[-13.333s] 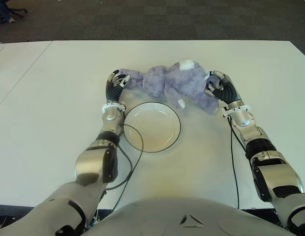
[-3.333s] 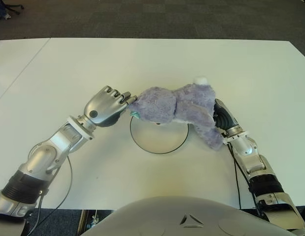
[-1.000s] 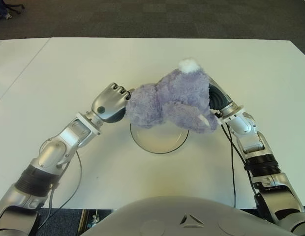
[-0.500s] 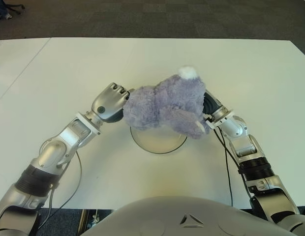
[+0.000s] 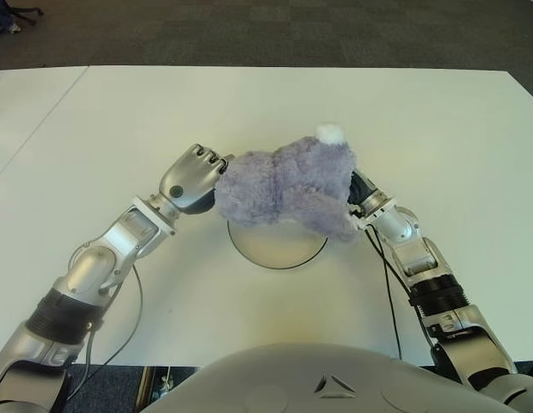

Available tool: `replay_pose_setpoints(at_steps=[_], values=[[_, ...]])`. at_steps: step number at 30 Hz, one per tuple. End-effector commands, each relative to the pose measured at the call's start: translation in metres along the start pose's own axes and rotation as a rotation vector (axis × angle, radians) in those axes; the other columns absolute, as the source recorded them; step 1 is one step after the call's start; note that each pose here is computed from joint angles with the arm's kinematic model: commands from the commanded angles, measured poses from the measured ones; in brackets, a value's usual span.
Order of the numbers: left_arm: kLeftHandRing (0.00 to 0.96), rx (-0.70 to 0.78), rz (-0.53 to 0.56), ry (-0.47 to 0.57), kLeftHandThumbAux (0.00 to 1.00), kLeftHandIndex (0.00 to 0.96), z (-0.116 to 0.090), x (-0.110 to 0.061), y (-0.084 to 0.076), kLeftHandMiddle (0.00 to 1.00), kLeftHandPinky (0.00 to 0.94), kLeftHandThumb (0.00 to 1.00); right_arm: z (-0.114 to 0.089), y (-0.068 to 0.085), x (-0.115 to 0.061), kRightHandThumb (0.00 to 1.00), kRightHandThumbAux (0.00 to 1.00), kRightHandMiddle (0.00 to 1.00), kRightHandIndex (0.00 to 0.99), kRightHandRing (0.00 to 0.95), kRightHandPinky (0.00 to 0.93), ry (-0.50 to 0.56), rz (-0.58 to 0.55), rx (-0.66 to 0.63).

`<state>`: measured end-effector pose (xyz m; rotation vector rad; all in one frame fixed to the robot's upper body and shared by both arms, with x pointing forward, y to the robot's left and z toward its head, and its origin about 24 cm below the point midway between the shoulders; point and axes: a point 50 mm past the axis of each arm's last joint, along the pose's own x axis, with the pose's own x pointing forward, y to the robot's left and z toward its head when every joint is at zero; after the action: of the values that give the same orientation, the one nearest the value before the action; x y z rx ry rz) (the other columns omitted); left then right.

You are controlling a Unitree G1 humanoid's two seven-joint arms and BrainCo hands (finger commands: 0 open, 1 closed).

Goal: Put the doll into the plate.

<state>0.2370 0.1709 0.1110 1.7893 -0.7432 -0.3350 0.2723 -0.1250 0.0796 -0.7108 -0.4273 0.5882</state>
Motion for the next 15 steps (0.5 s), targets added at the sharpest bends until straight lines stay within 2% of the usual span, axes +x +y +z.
replay_pose_setpoints(at_steps=[1,15], values=[[0.790,-0.010,0.015,-0.045,0.700,0.438,0.010,0.003,0.004,0.758,0.823,0.715,0.002,0.013,0.011,0.699,0.718,0.870,0.439,0.878,0.884,-0.030,0.034,0.021],[0.790,-0.010,0.015,-0.044,0.700,0.438,0.010,0.003,0.004,0.758,0.823,0.715,-0.009,0.018,0.017,0.699,0.719,0.869,0.439,0.876,0.881,-0.010,0.006,0.041]])
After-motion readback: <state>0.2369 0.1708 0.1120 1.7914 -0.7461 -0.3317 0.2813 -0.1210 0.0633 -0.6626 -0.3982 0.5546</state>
